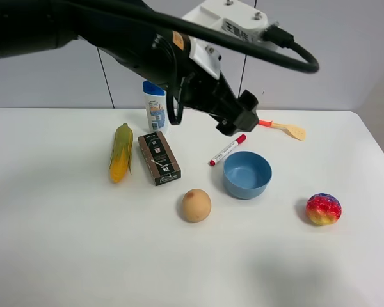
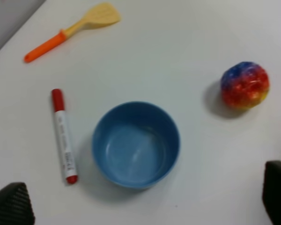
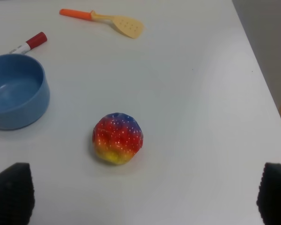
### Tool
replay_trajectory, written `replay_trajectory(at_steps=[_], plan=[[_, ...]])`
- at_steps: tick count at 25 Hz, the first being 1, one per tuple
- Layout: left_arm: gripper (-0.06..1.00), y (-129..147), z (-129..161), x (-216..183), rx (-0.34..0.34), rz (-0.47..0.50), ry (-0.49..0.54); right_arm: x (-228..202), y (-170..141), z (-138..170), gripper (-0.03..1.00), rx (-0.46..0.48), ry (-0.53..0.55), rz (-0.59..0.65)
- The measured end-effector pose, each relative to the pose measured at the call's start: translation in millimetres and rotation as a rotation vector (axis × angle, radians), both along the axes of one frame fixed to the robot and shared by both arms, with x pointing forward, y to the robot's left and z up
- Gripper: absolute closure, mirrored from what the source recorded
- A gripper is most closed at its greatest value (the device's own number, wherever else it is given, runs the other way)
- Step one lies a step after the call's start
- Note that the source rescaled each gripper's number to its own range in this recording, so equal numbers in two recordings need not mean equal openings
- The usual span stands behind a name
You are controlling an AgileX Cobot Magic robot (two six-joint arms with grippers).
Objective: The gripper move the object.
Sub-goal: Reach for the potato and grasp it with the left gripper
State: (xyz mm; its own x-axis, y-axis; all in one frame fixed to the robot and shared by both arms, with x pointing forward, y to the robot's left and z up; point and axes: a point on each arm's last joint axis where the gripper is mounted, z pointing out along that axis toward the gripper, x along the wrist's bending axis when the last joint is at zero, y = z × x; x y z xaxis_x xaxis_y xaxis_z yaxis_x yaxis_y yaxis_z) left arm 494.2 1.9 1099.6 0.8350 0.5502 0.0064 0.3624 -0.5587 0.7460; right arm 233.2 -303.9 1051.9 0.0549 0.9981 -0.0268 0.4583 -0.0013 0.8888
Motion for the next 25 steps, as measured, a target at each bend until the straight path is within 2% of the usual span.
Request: replay_trajectory(at_steps=[3,7,16,21,25], plan=[[-0.06,-15,-10,-6,0.022,-0.038,0.003,0,0,0,-0.03,0.000,0.000,0.000],[-0.06,-24,-26,-8,0.085,-0.067,0.016,0,0,0,-0.03,0.000,0.000,0.000],[-0.06,-28,-76,-4,0.296,-0.098,0.131,0,0,0,-0.03,0.000,0.000,0.000],[-0.06,-33,-111,5,0.357,-0.091,0.182,0,0,0,-0.03,0.000,0.000,0.000],[-0.06,-25,-126,20,0.382,-0.055,0.214,0,0,0,-0.03,0.000,0.000,0.000]])
